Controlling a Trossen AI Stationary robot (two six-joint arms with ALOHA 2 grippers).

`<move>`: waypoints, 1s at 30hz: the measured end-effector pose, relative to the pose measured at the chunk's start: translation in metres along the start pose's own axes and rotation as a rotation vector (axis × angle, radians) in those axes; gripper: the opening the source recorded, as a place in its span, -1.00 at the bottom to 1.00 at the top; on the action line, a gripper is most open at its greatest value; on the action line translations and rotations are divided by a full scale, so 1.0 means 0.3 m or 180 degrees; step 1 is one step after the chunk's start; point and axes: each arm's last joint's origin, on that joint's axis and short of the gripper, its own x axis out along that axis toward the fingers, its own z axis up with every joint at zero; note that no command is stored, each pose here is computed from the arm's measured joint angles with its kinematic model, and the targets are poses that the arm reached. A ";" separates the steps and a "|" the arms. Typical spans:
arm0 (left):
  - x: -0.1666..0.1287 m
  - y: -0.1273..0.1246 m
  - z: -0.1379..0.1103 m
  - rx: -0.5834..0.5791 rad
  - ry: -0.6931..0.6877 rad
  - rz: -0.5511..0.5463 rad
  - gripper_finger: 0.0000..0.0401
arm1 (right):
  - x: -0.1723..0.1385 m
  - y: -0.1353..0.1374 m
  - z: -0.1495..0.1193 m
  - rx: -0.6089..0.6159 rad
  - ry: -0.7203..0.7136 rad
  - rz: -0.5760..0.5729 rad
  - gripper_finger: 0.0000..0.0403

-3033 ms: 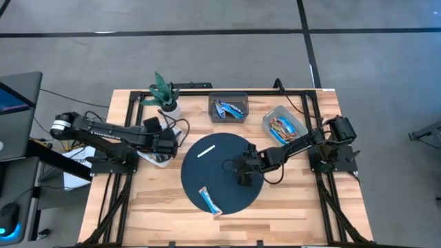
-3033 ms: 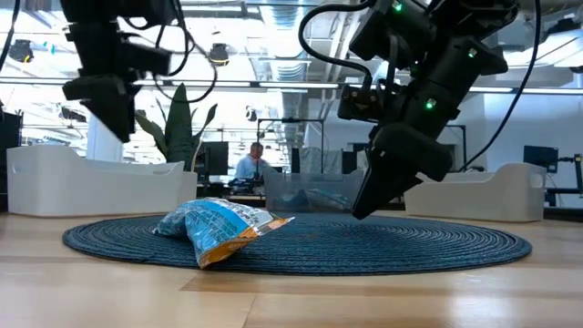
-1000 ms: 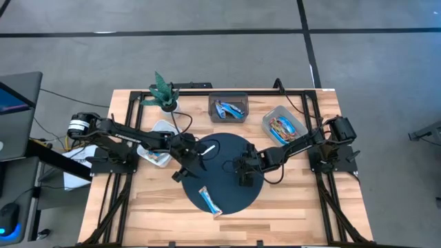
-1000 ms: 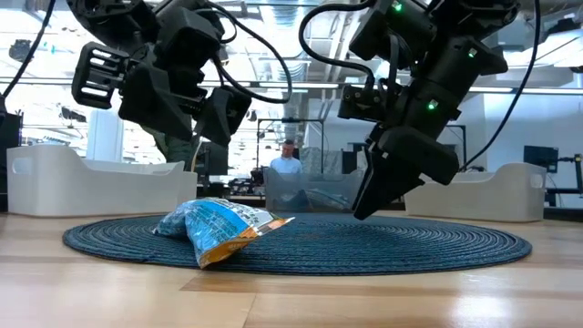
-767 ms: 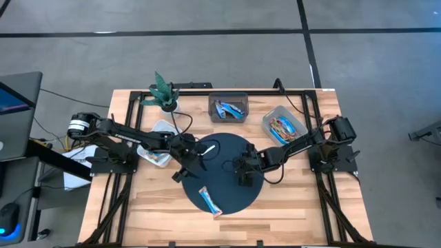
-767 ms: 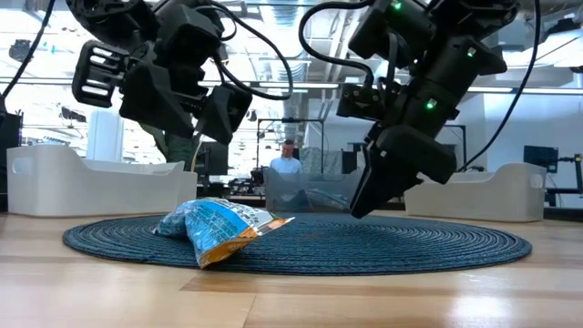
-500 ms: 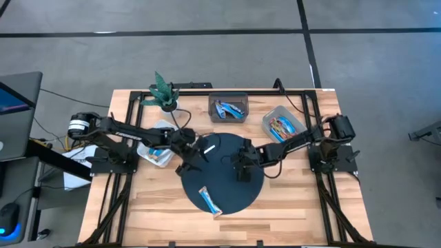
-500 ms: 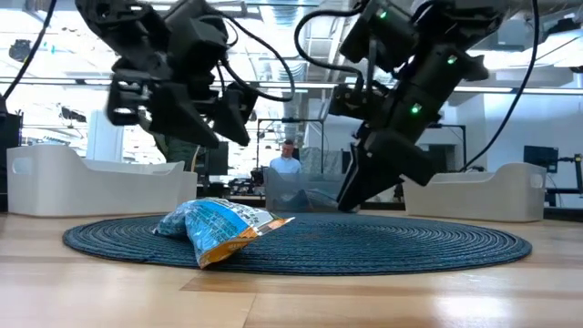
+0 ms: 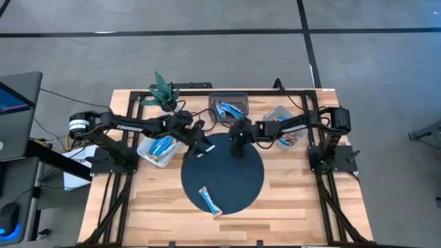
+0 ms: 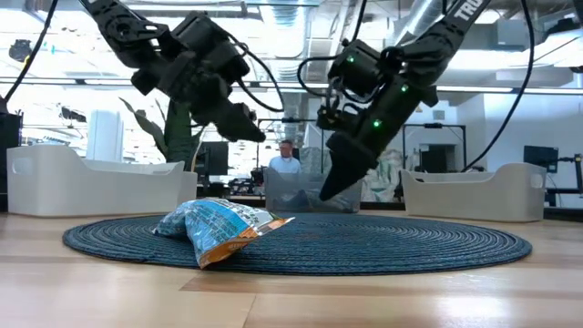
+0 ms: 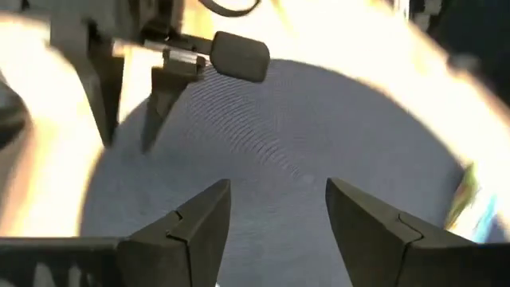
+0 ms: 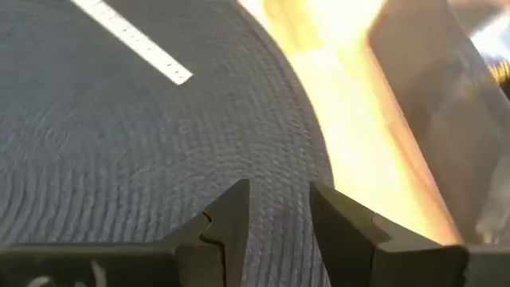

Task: Pick and place Granola Bars by type
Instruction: Put the yellow granola bar into the white bin

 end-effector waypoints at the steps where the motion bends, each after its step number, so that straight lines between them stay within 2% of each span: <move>1: -0.001 0.002 0.002 -0.0247 -0.0026 -0.0022 0.00 | 0.001 -0.009 -0.001 0.0123 0.0015 -0.0008 -0.38; 5: -0.001 -0.001 0.005 -0.1153 -0.0046 -0.0143 0.00 | 0.003 -0.025 -0.005 0.0456 0.0058 0.0077 -0.38; 9: 0.006 -0.015 0.011 -0.1653 -0.0046 -0.0170 0.00 | 0.003 -0.025 0.006 0.0611 -0.0023 0.0139 -0.38; 16: 0.019 -0.031 0.014 -0.2098 -0.0056 0.0128 0.00 | -0.002 -0.011 0.020 0.0610 -0.0021 0.0509 -0.38; 22: 0.024 -0.041 0.015 -0.2475 -0.0050 0.0103 0.00 | -0.004 0.000 0.020 0.0521 0.0002 0.0872 -0.38; 26: 0.028 -0.050 0.016 -0.2568 -0.0037 0.0081 0.00 | -0.004 0.000 0.020 0.0384 -0.0018 0.0870 -0.38; 30: 0.030 -0.057 0.017 -0.2455 -0.0016 0.0056 0.00 | -0.004 -0.004 0.020 0.0325 -0.0028 0.0863 -0.38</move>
